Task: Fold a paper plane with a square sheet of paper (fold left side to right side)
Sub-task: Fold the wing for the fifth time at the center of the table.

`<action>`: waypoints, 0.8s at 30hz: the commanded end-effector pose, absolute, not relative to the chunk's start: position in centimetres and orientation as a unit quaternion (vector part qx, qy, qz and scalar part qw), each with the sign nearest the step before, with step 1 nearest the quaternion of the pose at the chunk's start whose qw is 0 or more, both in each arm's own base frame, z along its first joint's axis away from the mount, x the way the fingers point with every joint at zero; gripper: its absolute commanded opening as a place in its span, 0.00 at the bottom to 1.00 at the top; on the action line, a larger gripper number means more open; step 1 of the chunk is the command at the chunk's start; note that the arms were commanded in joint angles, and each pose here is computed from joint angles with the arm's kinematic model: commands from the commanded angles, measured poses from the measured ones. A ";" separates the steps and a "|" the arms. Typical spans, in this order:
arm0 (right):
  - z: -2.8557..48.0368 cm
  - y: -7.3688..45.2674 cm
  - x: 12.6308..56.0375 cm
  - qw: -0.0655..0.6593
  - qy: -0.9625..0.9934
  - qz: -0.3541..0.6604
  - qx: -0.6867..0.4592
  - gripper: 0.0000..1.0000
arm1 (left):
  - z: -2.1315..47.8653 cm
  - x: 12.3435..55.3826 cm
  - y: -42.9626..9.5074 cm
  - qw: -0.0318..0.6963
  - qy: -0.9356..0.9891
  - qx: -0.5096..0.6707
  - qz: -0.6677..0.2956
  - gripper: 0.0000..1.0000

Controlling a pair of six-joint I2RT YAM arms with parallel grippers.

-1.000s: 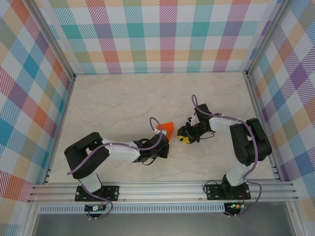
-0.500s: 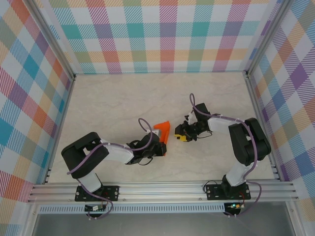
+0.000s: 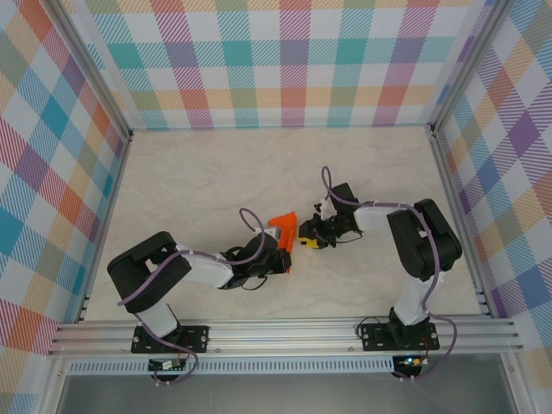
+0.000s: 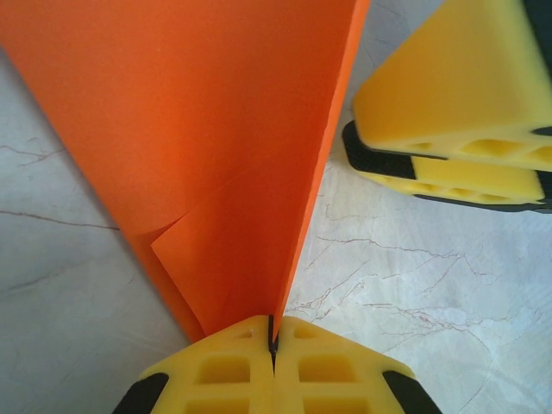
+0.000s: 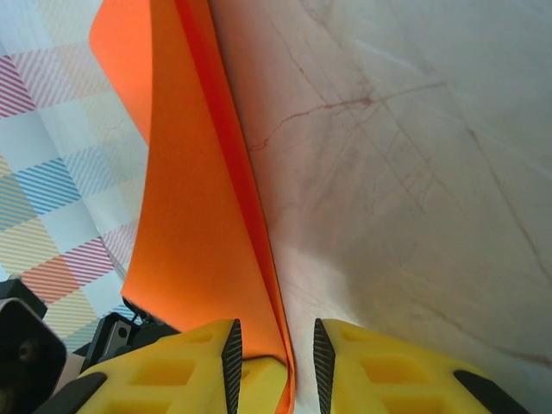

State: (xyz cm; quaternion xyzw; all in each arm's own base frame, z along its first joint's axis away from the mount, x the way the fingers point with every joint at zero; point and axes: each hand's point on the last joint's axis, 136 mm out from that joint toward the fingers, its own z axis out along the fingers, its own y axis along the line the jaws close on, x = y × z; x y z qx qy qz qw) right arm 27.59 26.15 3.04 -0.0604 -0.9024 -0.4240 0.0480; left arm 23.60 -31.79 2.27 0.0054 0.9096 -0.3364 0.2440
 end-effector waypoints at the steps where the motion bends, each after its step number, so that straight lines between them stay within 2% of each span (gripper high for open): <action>1: 3.8 27.8 28.4 0.043 -0.891 -0.449 -0.044 0.30 | 0.8 23.5 -30.4 0.235 0.919 -0.008 -0.316 0.00; 15: 3.3 28.8 28.5 0.044 -0.888 -0.456 -0.034 0.30 | 1.0 23.5 -30.4 0.236 0.919 -0.008 -0.316 0.00; 24: 2.4 29.2 28.2 0.056 -0.892 -0.447 -0.031 0.30 | 1.1 23.5 -30.5 0.235 0.918 -0.007 -0.319 0.05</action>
